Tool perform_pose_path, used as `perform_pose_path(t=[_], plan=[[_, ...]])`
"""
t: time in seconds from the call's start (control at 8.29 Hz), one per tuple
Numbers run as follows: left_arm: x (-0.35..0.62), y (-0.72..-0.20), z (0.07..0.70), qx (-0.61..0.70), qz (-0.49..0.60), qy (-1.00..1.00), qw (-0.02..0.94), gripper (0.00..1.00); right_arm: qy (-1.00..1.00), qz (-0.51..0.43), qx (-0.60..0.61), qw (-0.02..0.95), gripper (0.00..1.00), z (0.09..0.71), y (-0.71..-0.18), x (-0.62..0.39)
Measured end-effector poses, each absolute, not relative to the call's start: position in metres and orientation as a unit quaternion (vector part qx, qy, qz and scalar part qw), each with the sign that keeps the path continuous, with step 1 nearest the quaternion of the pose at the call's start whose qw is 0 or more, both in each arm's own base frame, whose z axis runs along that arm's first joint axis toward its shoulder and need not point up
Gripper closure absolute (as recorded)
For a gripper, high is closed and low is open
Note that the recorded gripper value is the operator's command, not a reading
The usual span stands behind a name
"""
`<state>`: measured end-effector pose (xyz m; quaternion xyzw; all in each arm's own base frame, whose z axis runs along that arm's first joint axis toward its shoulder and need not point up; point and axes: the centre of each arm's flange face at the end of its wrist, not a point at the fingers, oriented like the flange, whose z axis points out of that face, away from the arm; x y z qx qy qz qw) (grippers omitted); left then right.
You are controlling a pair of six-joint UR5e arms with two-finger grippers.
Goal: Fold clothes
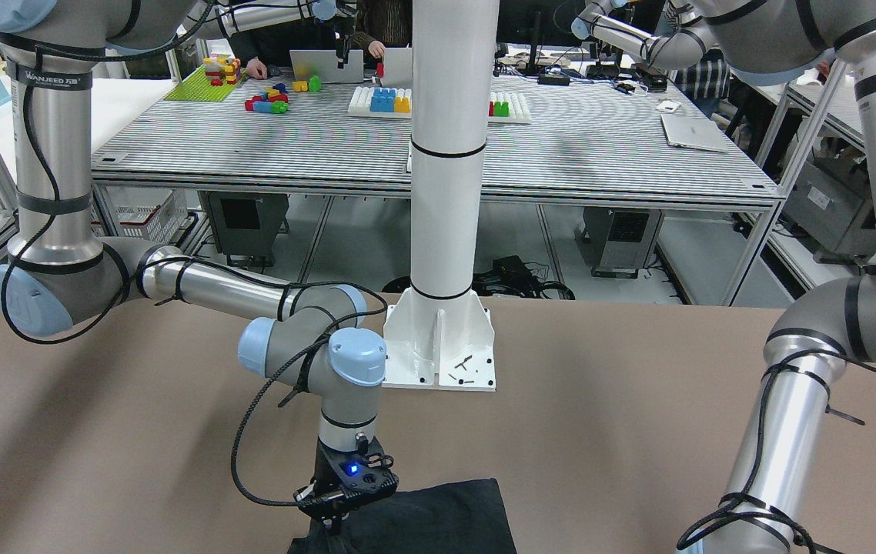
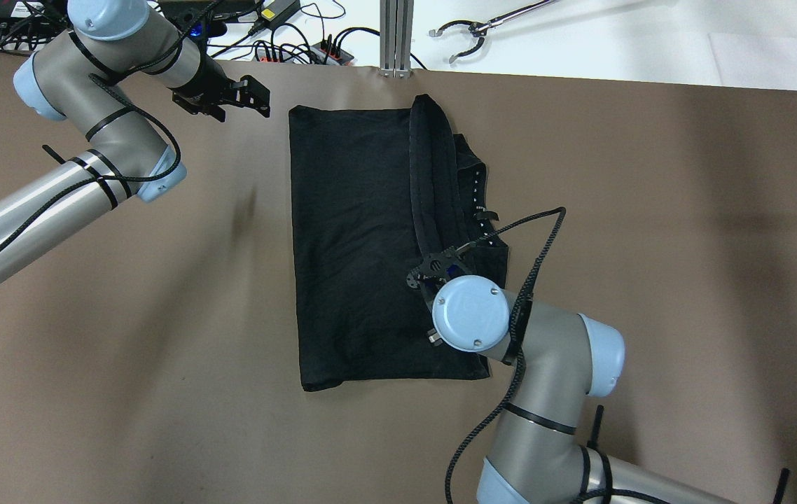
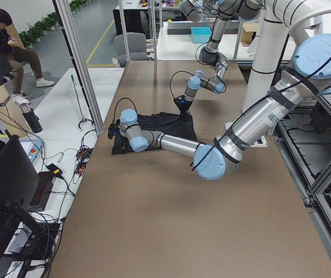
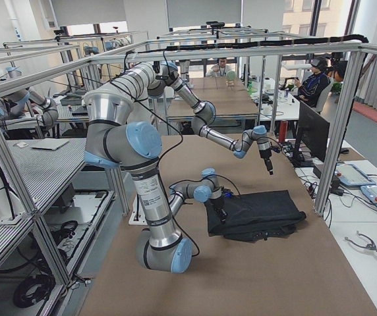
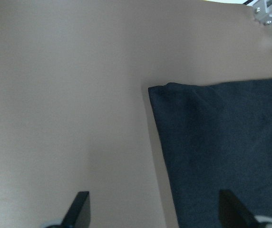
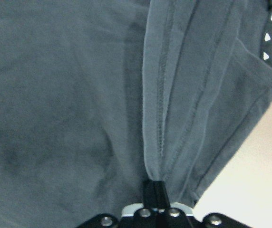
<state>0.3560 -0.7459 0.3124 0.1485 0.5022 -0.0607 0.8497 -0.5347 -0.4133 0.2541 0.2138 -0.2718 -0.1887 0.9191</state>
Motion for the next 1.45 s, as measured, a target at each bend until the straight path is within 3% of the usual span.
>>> perform_pose_path(t=[0.12, 0.24, 0.36, 0.48, 0.96, 1.45], plan=[[0.357, -0.746, 0.313, 0.152, -0.063, 0.500, 0.851, 0.05, -0.269, -0.189, 0.212, 0.920, 1.00, 0.272, -0.405, -0.517], [0.361, -0.744, 0.313, 0.154, -0.062, 0.498, 0.851, 0.05, -0.266, -0.187, 0.210, 0.922, 0.88, 0.289, -0.394, -0.499], [0.365, -0.743, 0.312, 0.156, -0.062, 0.497, 0.851, 0.05, -0.261, -0.185, 0.212, 0.923, 0.17, 0.299, -0.386, -0.487], [0.366, -0.742, 0.310, 0.157, -0.062, 0.498, 0.851, 0.05, -0.259, -0.183, 0.214, 0.924, 0.07, 0.303, -0.381, -0.481], [0.367, -0.740, 0.307, 0.159, -0.062, 0.499, 0.849, 0.05, -0.277, -0.139, 0.216, 0.926, 0.07, 0.284, -0.391, -0.478], [0.369, -0.739, 0.306, 0.159, -0.060, 0.500, 0.849, 0.05, -0.260, -0.104, 0.217, 0.935, 0.07, 0.256, -0.464, -0.510]])
